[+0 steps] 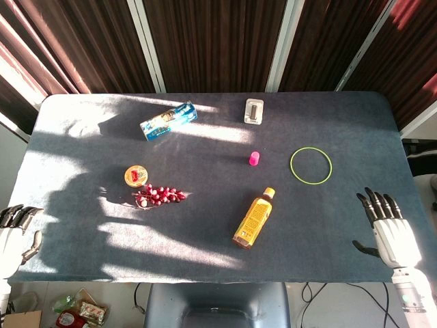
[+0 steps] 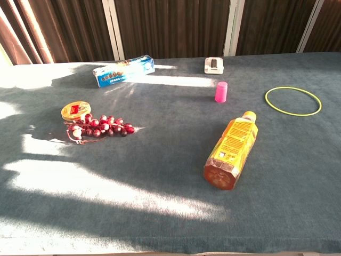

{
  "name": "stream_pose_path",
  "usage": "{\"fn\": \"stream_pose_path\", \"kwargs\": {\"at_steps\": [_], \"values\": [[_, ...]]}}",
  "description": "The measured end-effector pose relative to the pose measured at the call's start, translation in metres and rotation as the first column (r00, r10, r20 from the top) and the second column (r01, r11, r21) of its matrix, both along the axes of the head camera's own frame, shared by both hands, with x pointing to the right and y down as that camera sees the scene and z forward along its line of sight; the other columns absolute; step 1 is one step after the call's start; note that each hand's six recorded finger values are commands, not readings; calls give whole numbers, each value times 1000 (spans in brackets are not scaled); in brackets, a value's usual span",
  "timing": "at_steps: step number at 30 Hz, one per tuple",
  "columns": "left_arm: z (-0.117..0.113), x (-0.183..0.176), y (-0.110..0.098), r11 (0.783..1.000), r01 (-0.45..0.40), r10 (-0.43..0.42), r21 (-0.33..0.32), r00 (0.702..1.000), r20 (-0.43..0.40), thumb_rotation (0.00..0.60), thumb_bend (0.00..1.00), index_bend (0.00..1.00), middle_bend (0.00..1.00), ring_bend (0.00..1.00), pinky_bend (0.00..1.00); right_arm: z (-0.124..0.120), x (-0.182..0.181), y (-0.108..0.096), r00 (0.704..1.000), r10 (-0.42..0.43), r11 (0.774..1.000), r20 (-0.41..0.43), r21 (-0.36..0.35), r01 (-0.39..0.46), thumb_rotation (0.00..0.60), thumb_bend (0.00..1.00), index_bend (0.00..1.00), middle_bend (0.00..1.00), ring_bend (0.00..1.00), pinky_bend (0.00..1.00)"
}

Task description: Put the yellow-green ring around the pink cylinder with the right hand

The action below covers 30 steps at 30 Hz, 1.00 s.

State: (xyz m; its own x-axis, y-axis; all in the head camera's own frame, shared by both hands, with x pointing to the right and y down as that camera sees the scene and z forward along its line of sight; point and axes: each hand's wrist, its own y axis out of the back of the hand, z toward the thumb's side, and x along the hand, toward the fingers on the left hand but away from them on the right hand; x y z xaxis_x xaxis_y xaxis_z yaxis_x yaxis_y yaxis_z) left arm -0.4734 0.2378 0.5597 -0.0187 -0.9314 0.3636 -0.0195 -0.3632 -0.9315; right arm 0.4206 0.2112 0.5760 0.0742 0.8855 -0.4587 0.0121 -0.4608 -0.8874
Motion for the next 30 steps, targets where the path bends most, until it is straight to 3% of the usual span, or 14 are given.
{"fn": "stream_pose_path", "kwargs": {"at_steps": [7,10,12,13,17,20,26,30], "values": [[3,2,0,1000,-4,3,-24,1000,-18,600,493,281,251,159,182,1,-2,-1,1000,-15,1000,15,-5,15,600,130,107,0,77,152],[4,3,-1,1000,-7,7,-26,1000,-30,600,495,281,251,159,182,0,-5,-1,999,-23,1000,43,-3,23,600,130,105,19,142,152],[6,3,-2,999,-8,7,-34,999,-41,600,495,281,251,159,182,-1,-6,-1,998,-32,999,61,3,32,600,130,111,112,234,188],[6,3,-2,999,-8,6,-39,999,-45,600,495,281,251,159,182,-2,-6,-2,997,-38,999,63,10,37,600,131,124,192,317,261],[7,4,-3,999,-10,8,-43,998,-60,600,497,281,251,159,183,-4,-5,-9,997,-48,997,53,58,45,600,133,283,488,686,768],[7,5,-4,999,-14,11,-45,998,-69,600,495,281,251,159,183,-4,-6,-17,996,-59,996,61,68,55,600,161,447,678,859,967],[10,6,-5,999,-13,9,-52,997,-73,600,493,281,251,159,184,4,0,-41,991,-125,992,40,41,123,600,319,545,807,982,1000],[12,7,-6,998,-14,10,-57,997,-74,600,493,281,251,159,185,21,5,-55,992,-119,992,48,-24,120,600,364,551,825,998,1000]]}}
